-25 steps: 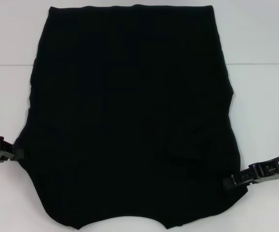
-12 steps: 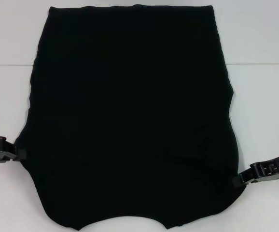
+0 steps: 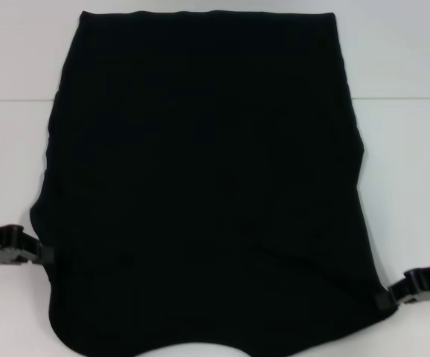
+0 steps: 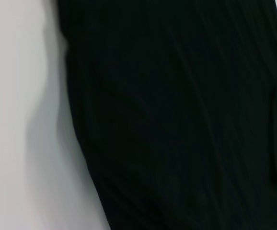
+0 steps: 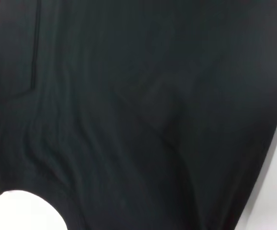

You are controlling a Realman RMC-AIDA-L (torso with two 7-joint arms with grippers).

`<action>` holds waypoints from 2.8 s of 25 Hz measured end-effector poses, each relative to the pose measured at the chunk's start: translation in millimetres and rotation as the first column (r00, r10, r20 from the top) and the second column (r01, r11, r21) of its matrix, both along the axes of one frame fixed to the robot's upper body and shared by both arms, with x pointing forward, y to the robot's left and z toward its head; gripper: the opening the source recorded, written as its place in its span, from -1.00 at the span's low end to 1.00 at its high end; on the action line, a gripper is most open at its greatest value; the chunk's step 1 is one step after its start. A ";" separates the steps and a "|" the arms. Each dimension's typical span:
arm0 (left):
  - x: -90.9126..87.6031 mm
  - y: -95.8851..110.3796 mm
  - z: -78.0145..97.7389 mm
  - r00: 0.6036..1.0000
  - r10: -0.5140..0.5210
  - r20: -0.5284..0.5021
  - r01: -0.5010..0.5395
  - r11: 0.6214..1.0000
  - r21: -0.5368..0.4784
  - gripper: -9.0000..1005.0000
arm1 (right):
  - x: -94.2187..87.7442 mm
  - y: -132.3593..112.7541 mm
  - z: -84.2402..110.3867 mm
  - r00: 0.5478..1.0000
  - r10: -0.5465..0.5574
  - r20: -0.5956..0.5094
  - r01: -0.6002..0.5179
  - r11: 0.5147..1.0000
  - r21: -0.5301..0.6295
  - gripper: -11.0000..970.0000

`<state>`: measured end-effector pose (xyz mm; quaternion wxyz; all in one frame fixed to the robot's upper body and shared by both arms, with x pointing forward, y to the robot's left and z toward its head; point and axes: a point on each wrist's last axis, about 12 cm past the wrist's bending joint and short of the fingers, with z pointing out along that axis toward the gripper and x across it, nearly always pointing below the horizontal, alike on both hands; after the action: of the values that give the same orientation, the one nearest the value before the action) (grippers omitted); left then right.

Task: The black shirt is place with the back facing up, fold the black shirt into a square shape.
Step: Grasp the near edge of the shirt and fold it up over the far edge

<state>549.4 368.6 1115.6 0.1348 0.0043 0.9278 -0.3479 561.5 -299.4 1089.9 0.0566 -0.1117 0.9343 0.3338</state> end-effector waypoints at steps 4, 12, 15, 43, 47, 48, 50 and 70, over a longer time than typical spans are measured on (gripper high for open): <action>-6.4 -9.8 -0.4 0.997 -0.071 -0.031 0.070 0.997 -0.032 -0.81 | -16.5 -14.2 -0.3 0.999 -0.034 -0.036 0.034 0.999 0.001 -0.85; -39.8 -22.0 -8.3 0.976 -0.188 -0.106 0.178 0.979 -0.099 -0.80 | -55.0 -44.1 3.4 0.991 -0.090 -0.103 0.093 0.995 0.029 -0.85; -51.5 -23.7 -9.4 0.968 -0.216 -0.126 0.203 0.973 -0.110 -0.80 | -66.3 -52.2 0.2 0.987 -0.105 -0.125 0.110 0.993 0.038 -0.85; 106.2 -87.9 -14.5 0.898 0.310 0.312 -0.328 0.944 0.008 -0.77 | 91.6 24.8 -6.8 0.739 -0.466 0.487 0.474 0.873 0.114 -0.85; 110.0 -91.5 -10.1 0.899 0.286 0.333 -0.314 0.949 0.030 -0.76 | 98.1 28.5 1.0 0.729 -0.462 0.506 0.470 0.874 0.121 -0.85; 111.2 -90.6 -8.1 0.895 0.288 0.340 -0.316 0.948 0.030 -0.76 | 100.0 27.7 3.7 0.724 -0.465 0.509 0.473 0.872 0.126 -0.85; 114.7 -87.8 -1.9 0.884 0.297 0.361 -0.329 0.944 0.029 -0.76 | 104.8 25.8 10.7 0.713 -0.475 0.515 0.480 0.867 0.136 -0.85; 130.9 -108.0 -1.6 0.812 0.320 0.487 -0.422 0.900 0.111 -0.74 | 127.9 37.0 21.1 0.657 -0.443 0.610 0.528 0.848 0.048 -0.85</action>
<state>680.3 260.6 1114.0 0.4136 -0.0814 0.8841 -0.2017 689.4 -262.3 1111.0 0.4286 0.0390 0.8824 0.1902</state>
